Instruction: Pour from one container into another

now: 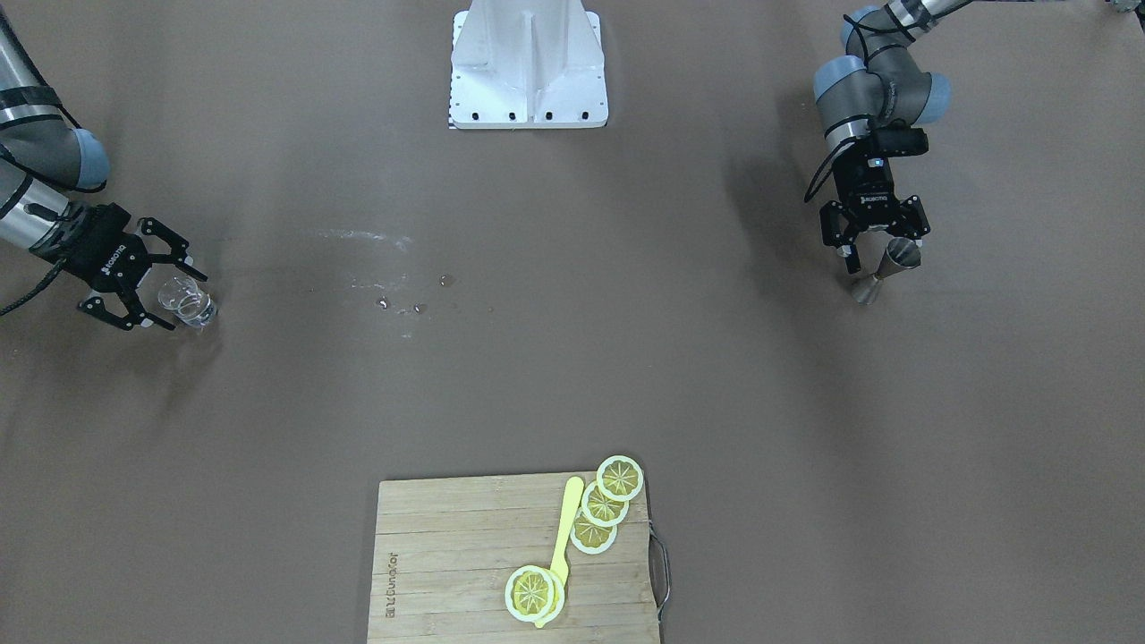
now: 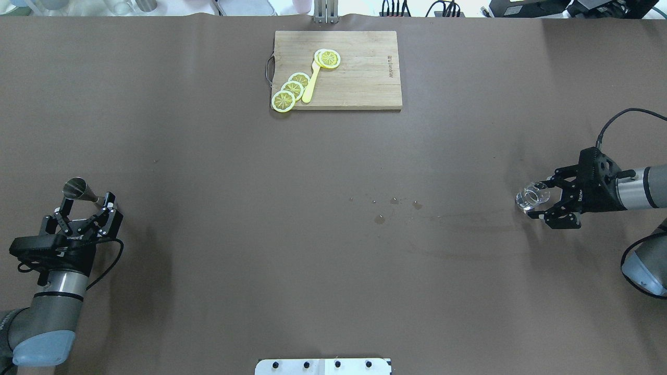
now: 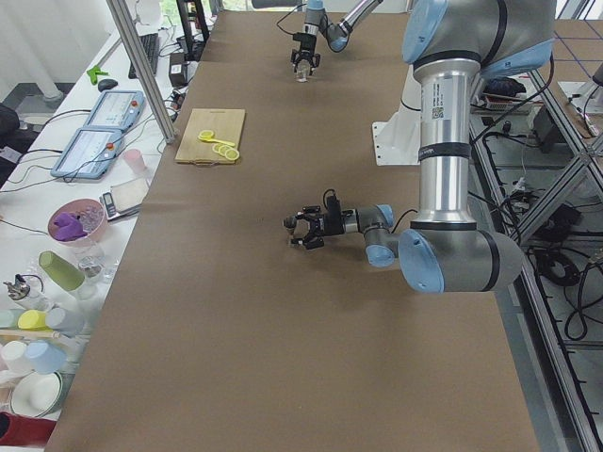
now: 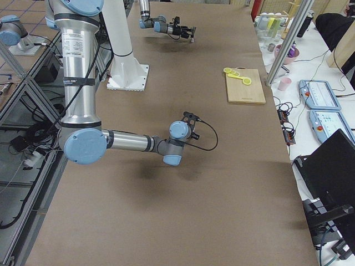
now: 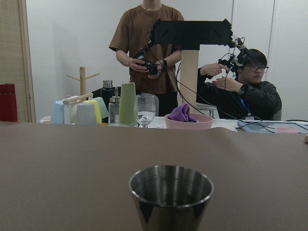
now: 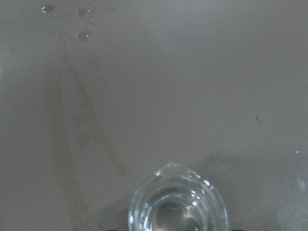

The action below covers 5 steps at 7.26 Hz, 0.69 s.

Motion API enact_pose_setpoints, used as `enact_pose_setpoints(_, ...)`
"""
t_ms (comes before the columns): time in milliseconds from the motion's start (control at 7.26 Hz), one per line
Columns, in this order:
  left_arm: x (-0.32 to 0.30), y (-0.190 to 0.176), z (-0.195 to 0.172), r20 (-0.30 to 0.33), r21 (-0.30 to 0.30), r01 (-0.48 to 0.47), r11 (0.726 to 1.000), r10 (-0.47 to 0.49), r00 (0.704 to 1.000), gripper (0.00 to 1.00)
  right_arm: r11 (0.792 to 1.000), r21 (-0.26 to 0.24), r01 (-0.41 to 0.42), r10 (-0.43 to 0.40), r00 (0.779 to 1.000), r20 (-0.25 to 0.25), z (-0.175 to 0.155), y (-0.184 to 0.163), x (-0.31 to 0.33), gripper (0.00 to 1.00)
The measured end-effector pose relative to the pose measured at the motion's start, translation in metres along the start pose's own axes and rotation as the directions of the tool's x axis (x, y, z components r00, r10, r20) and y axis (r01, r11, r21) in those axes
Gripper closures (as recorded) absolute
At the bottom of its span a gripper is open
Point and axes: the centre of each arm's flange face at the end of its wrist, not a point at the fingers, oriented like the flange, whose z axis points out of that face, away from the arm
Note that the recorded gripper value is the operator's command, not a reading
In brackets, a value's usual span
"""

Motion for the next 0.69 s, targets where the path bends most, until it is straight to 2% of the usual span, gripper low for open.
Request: enact_pose_setpoints(689, 0.0043, 0.0054, 0.0013, 0.000, -0.007, 0.008, 1.000, -0.008, 1.000, 0.06, 1.000, 0.023, 0.010, -0.010, 1.000, -0.001, 0.0065, -0.0062, 0.0056, 0.28)
